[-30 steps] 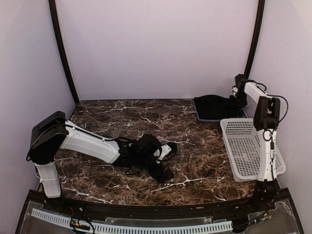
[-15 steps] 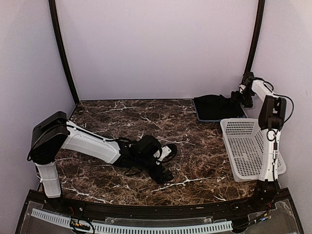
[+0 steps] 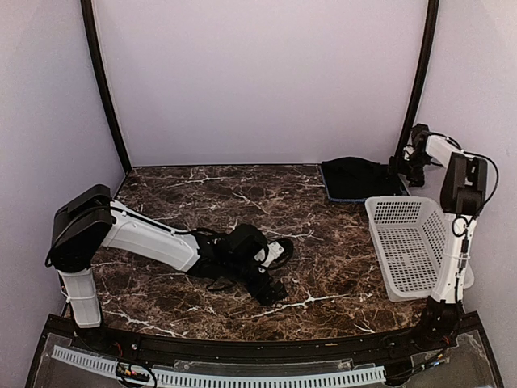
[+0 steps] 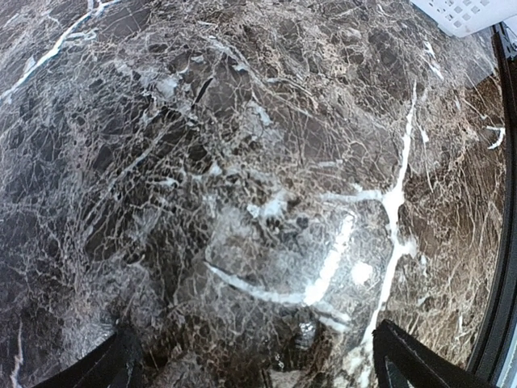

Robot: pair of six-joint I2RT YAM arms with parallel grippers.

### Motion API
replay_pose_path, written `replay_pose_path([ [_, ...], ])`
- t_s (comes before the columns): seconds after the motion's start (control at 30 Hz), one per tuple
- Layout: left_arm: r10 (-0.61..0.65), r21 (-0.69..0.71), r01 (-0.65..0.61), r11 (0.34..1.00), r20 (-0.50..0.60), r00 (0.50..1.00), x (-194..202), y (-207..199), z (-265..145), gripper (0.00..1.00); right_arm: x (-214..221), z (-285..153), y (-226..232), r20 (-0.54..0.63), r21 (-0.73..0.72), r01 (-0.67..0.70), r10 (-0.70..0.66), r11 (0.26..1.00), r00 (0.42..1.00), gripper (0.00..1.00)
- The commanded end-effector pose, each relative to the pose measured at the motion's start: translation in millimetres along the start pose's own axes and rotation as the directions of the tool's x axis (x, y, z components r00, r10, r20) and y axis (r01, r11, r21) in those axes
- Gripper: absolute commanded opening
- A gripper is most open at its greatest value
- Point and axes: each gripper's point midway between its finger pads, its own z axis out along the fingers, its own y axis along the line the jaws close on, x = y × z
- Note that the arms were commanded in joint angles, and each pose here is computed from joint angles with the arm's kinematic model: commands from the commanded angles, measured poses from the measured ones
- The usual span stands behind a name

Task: Fold and stack the mixed laundry pile
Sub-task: Place the square-folded T-shirt at the corner of the board, then adjust the square-folded T-shirt at the corner of the board.

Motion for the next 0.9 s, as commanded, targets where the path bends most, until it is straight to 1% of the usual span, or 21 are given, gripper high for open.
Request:
replay_pose_path([
  [0.0,-0.003,0.012,0.003,1.0,0.005,1.0,-2,-1,-1,0.99,-42,-98,49,0.272,-0.012,0.116,-0.109,0.993,0.956,0.98],
  [0.1,-0.005,0.01,0.004,1.0,0.008,1.0,-3,-1,-1,0.99,-32,-116,69,0.294,-0.058,0.155,-0.132,0.986,0.947,0.96],
  [0.2,-0.009,0.006,0.009,1.0,0.015,1.0,-5,0,-2,0.99,-19,-121,88,0.277,-0.158,0.158,-0.11,0.975,0.955,0.91],
  [0.23,-0.009,0.007,0.008,1.0,0.016,1.0,-5,-1,-2,0.99,-16,-119,91,0.262,-0.171,0.15,-0.102,0.974,0.96,0.87],
  [0.33,-0.01,0.004,0.01,1.0,0.019,1.0,-5,0,-2,0.99,-5,-112,103,0.219,-0.218,0.142,-0.094,0.965,0.971,0.72],
  [0.47,-0.011,0.001,0.011,1.0,0.025,1.0,-6,1,-2,0.99,14,-90,121,0.139,-0.279,0.117,-0.081,0.953,0.987,0.65],
  [0.53,-0.009,0.0,0.009,1.0,0.028,1.0,-7,1,-1,0.99,23,-75,123,0.096,-0.272,0.104,-0.081,0.957,0.992,0.61],
  [0.6,-0.01,0.0,0.01,1.0,0.031,0.999,-7,1,-1,0.99,31,-63,122,0.063,-0.26,0.091,-0.077,0.961,0.995,0.59],
  [0.73,-0.003,0.001,0.003,1.0,0.031,1.0,-7,1,-1,0.99,35,-50,118,0.063,-0.24,0.062,-0.048,0.969,0.997,0.62],
  [0.87,0.007,-0.003,-0.007,1.0,0.031,0.999,-7,1,-1,0.99,37,-36,115,0.062,-0.23,0.036,-0.022,0.972,0.998,0.62],
])
